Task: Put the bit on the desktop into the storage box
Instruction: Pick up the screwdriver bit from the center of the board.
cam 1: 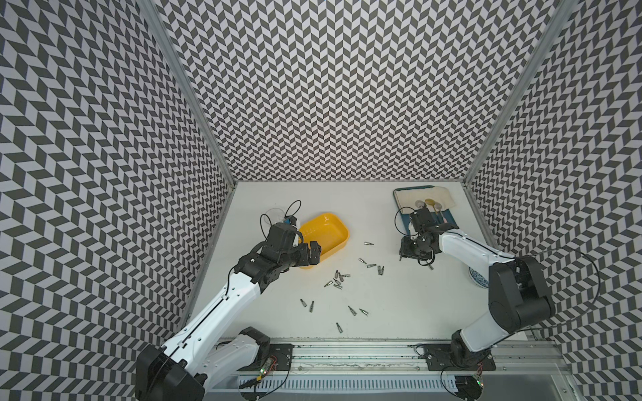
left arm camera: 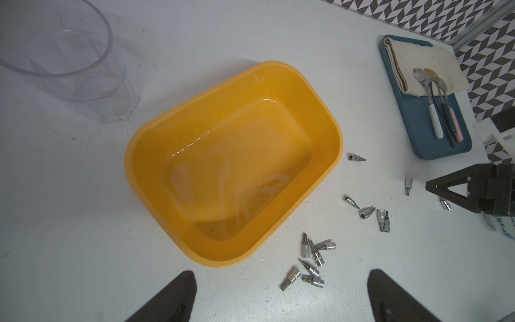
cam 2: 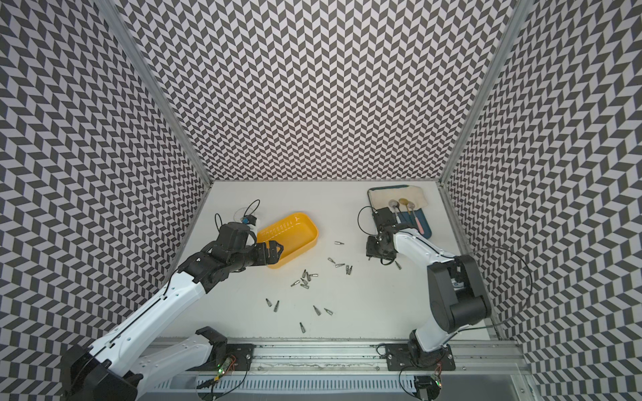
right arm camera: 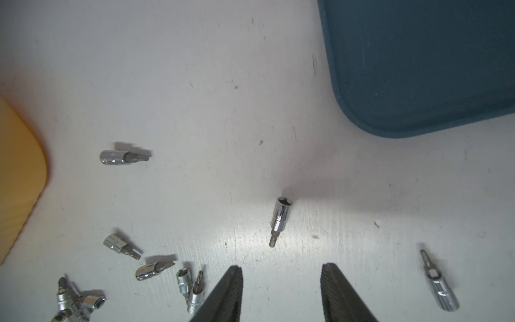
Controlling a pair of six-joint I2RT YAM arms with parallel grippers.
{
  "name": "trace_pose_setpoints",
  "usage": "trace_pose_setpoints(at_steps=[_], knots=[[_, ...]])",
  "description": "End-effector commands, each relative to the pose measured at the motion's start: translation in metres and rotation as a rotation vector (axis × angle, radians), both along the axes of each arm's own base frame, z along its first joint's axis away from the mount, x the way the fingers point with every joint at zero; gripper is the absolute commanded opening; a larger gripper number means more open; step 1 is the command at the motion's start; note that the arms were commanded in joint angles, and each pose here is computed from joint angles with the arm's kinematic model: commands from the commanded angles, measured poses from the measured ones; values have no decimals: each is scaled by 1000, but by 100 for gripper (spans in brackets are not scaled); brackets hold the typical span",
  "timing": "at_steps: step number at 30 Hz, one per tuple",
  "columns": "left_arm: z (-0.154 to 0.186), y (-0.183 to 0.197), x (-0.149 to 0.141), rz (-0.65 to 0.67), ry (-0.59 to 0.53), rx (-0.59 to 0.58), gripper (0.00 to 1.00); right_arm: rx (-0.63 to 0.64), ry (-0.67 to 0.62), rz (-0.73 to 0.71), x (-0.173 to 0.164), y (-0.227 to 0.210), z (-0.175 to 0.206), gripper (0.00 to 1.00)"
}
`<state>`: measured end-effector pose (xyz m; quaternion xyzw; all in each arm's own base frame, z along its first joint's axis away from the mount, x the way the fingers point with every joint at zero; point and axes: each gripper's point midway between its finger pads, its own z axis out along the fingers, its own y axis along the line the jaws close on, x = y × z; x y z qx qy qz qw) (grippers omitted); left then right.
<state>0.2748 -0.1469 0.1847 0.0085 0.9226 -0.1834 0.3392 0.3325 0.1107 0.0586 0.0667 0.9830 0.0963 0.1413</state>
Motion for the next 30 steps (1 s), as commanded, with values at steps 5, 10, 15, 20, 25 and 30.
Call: trace_pose_setpoints(at_steps=[5, 10, 15, 20, 25, 30], knots=[[-3, -5, 2, 2, -2, 1, 100, 0, -50, 7, 29, 9, -3, 45], [-4, -7, 1, -3, 1, 4, 100, -50, -24, 17, 35, 6, -11, 43], [-4, -8, 1, -5, 1, 5, 100, -91, -10, 26, 34, 6, -15, 41], [-4, -9, 0, -9, 4, 8, 100, -115, 9, 30, 30, 5, -23, 39], [-5, -9, -1, -10, 7, 12, 100, -139, 26, 30, 27, 1, -29, 37], [-7, -10, -2, -13, 11, 14, 100, -143, 42, 34, 24, 1, -34, 36]])
